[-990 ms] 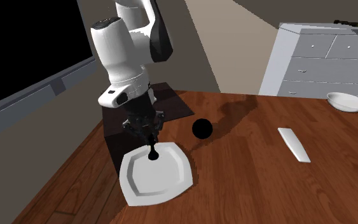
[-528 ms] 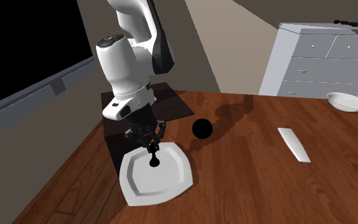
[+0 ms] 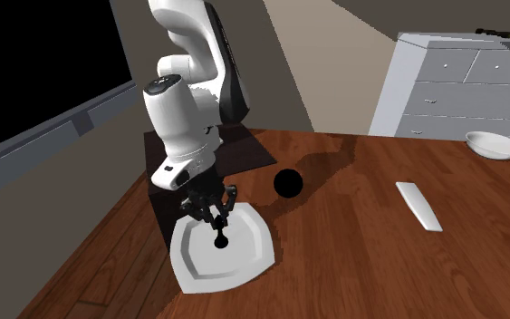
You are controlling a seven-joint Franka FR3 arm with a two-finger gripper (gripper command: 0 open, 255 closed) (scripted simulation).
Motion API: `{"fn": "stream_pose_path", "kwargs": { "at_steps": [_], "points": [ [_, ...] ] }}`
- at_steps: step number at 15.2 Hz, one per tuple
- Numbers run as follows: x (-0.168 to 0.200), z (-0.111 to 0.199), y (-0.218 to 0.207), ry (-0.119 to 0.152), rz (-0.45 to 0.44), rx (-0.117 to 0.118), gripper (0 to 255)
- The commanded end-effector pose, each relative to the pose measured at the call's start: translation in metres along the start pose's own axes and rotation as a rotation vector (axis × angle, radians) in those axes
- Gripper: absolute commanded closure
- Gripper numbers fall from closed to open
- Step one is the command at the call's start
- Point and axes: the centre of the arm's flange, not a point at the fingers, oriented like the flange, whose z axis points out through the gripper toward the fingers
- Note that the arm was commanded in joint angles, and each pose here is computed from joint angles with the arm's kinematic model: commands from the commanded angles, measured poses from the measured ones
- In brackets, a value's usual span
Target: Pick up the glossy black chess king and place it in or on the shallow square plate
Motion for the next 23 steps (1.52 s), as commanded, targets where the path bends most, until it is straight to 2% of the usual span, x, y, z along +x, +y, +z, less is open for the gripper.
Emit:
{"fn": "stream_pose_path", "kwargs": {
  "at_steps": [1, 7, 8, 13, 17, 23],
  "points": [
    [-0.001, 0.003, 0.001, 0.001, 0.000, 0.000, 255],
    [-0.001, 0.003, 0.001, 0.001, 0.000, 0.000, 255],
    [-0.001, 0.003, 0.001, 0.001, 0.000, 0.000, 0],
    [-0.001, 0.003, 0.001, 0.001, 0.000, 0.000, 0],
    [-0.001, -0.047, 0.001, 0.001, 0.000, 0.000, 0],
    [-0.001, -0.047, 0.001, 0.001, 0.000, 0.000, 0]
  ]
}}
